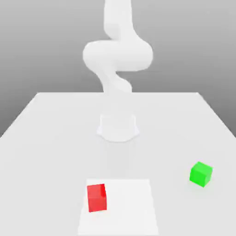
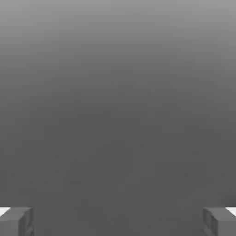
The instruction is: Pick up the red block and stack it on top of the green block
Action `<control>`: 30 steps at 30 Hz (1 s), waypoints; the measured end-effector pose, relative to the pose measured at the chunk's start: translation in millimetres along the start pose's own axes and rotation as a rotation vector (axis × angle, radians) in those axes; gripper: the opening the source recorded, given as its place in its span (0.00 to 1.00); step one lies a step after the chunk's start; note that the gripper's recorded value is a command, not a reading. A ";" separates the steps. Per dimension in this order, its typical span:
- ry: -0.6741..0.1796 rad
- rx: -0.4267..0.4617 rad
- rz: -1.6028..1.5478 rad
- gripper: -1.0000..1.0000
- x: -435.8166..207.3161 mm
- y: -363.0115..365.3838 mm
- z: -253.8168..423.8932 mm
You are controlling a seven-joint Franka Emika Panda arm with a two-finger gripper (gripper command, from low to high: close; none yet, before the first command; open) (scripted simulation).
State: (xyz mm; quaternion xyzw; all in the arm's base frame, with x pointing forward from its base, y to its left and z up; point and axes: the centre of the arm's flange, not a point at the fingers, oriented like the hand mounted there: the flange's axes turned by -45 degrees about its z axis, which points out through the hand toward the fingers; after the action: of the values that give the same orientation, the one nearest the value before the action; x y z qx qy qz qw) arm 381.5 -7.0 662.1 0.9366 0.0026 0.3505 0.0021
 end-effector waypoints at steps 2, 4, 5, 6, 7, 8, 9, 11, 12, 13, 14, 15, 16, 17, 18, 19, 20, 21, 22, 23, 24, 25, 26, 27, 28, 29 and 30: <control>-0.073 0.000 -0.018 0.50 -10.0 5.8 50.2; -0.141 0.001 -0.035 0.50 -24.3 11.3 95.8; -0.175 0.002 -0.043 0.50 -33.0 14.0 117.5; -0.209 0.003 -0.051 0.50 -42.6 16.7 138.5; -0.243 0.005 -0.059 0.50 -53.3 19.4 158.9; -0.276 0.007 -0.067 0.50 -64.8 22.0 178.6; -0.310 0.009 -0.074 0.50 -77.3 24.5 197.5; -0.377 0.015 -0.090 0.50 -104.8 29.4 233.0; -0.411 0.019 -0.097 0.50 -119.6 31.8 249.5; -0.444 0.023 -0.105 0.50 -135.2 34.1 265.1; -0.478 0.027 -0.112 0.50 -151.5 36.3 279.8; -0.512 0.032 -0.119 0.50 -168.4 38.4 293.6; -0.545 0.036 -0.126 0.50 -185.8 40.4 306.4; -0.579 0.041 -0.133 0.50 -203.7 42.6 318.2; -0.612 0.046 -0.137 0.50 -222.2 45.6 328.9; -0.645 0.052 -0.144 0.50 -241.0 47.3 338.7; -0.679 0.058 -0.150 0.50 -260.2 49.0 347.5; -0.696 0.062 -0.155 0.50 -273.0 49.2 355.9; -0.705 0.064 -0.158 0.50 -282.6 49.2 364.2; -0.709 0.065 -0.160 0.50 -290.8 49.3 372.4; -0.712 0.065 -0.160 0.50 -298.4 49.3 380.5; -0.713 0.065 -0.161 0.50 -305.9 49.2 388.5; -0.713 0.066 -0.161 0.50 -313.5 49.1 396.3; -0.714 0.066 -0.161 0.00 -319.8 49.0 402.5; -0.714 0.066 -0.161 0.00 -319.8 49.0 402.5; -0.714 0.066 -0.160 0.00 -319.9 49.0 402.5; -0.714 0.066 -0.160 0.00 -319.9 49.0 402.5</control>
State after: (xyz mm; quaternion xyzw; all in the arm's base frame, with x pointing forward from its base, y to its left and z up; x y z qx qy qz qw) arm 404.6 -58.9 148.9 0.9963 0.0864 -0.0001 0.0002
